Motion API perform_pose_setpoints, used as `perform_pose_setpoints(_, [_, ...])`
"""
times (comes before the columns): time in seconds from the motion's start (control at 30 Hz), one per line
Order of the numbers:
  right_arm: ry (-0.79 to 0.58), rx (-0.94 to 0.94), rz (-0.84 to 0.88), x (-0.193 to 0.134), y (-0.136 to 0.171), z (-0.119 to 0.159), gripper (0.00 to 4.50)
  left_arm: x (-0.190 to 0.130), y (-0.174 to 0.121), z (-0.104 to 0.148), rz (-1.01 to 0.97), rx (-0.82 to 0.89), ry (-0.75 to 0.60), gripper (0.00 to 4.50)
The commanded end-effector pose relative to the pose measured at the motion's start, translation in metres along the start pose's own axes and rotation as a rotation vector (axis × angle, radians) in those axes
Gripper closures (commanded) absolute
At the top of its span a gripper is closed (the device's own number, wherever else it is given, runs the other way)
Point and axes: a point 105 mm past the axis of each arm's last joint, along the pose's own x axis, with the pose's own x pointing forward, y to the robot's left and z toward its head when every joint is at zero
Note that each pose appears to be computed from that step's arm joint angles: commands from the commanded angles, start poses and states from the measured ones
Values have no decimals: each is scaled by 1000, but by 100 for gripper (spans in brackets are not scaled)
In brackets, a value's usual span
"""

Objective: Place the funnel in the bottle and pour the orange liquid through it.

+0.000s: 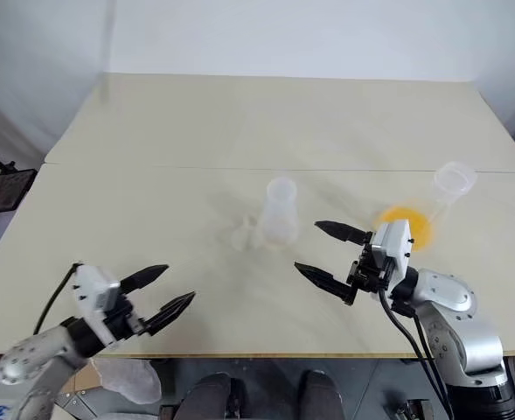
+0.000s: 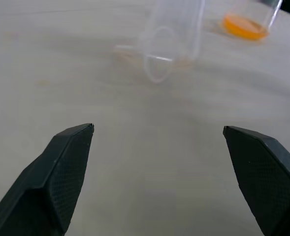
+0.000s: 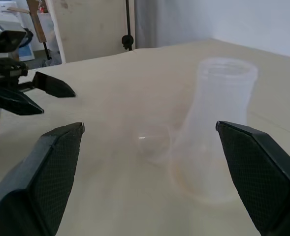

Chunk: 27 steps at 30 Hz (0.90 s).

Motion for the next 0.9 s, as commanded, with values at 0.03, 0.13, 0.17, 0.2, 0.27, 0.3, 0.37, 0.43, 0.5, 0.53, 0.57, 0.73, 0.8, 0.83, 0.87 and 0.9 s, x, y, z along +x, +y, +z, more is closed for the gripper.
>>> perform_pose_setpoints(0.03, [25,-51,-24,-16,-6,4,0,25,-5,11,18,42,-51,3])
perform_pose_setpoints(0.13, [86,-81,-59,-35,-10,-4,0,47,1,12,41,57,-61,3])
perform_pose_setpoints(0.17, [105,-91,-69,-41,-11,-6,0,52,3,13,51,60,-66,3])
perform_pose_setpoints(0.2, [120,-99,-78,-46,-12,-8,0,56,6,13,58,61,-68,3])
perform_pose_setpoints(0.27, [154,-111,-98,-57,-13,-12,0,65,11,13,70,67,-71,3])
perform_pose_setpoints(0.3, [173,-117,-114,-64,-13,-13,0,72,12,13,67,65,-73,3])
perform_pose_setpoints(0.37, [185,-120,-146,-71,-14,-14,0,84,12,12,48,64,-82,3])
perform_pose_setpoints(0.43, [179,-124,-163,-72,-12,-12,0,93,14,8,54,58,-75,3])
perform_pose_setpoints(0.5, [173,-128,-176,-72,-11,-10,0,101,15,5,59,50,-75,42])
perform_pose_setpoints(0.53, [173,-131,-181,-72,-9,-10,0,106,14,5,51,44,-80,60])
perform_pose_setpoints(0.57, [174,-134,-183,-73,-8,-10,0,109,13,5,46,42,-83,93])
perform_pose_setpoints(0.73, [185,-151,-186,-74,-4,-8,0,112,14,6,40,32,-94,255])
perform_pose_setpoints(0.8, [196,-161,-180,-74,-4,-9,0,111,16,7,39,37,-96,315])
perform_pose_setpoints(0.83, [195,-165,-183,-74,-4,-9,0,111,16,8,36,36,-98,349])
perform_pose_setpoints(0.87, [193,-167,-187,-74,-5,-10,0,111,17,8,34,35,-99,376])
perform_pose_setpoints(0.9, [191,-168,-190,-74,-5,-10,0,110,18,10,31,35,-106,405])
